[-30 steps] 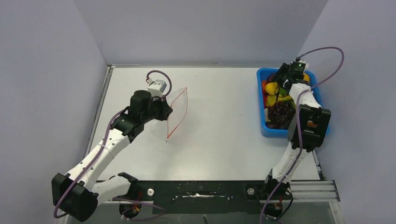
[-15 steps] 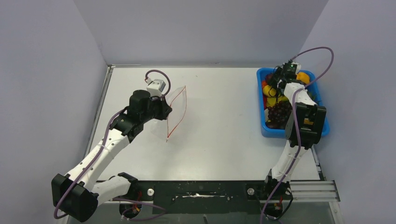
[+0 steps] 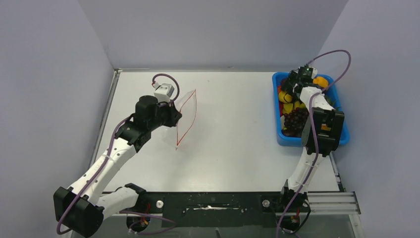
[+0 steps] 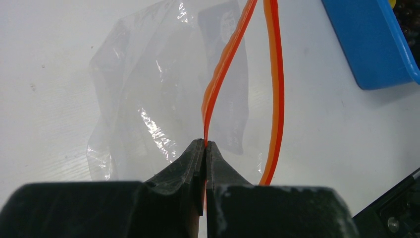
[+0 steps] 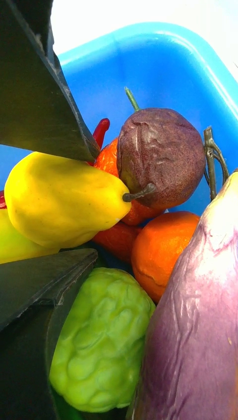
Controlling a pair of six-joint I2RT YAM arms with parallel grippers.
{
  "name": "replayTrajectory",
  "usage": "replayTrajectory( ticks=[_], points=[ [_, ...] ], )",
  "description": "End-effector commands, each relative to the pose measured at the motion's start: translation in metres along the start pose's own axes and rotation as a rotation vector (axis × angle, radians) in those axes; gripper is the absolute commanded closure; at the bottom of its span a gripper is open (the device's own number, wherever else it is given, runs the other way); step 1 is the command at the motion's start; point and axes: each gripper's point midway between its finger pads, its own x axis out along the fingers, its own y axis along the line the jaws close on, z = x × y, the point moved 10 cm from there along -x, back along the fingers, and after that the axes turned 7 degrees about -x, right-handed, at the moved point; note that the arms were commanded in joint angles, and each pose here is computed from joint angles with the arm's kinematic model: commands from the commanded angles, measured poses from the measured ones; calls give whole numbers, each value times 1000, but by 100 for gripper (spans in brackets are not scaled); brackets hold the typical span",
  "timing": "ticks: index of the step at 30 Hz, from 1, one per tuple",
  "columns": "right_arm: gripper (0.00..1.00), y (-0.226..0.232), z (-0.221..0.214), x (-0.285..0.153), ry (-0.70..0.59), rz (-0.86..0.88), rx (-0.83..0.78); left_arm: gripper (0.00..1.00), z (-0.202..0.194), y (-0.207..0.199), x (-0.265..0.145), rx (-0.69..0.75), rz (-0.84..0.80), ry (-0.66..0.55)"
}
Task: Place the food in the zip-top bag and seal the zipper
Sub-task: Pick up the fake fruit from the bin.
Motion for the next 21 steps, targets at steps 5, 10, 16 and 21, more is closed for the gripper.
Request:
replayTrajectory(
  ticks=[5, 10, 16, 21],
  points=[
    [37, 3, 8, -2, -13, 31, -26, 100, 14, -5, -5, -1, -44, -89],
    [51, 3, 11, -11, -36, 35, -40, 100, 15, -4, -5, -8, -44, -92],
    [57, 3, 10, -26, -53, 33, -58, 100, 14, -2, -4, -10, -33, -95],
    [61, 10, 6, -41, -78, -9, -108, 100, 15, -1, -4, -8, -18, -98]
  ],
)
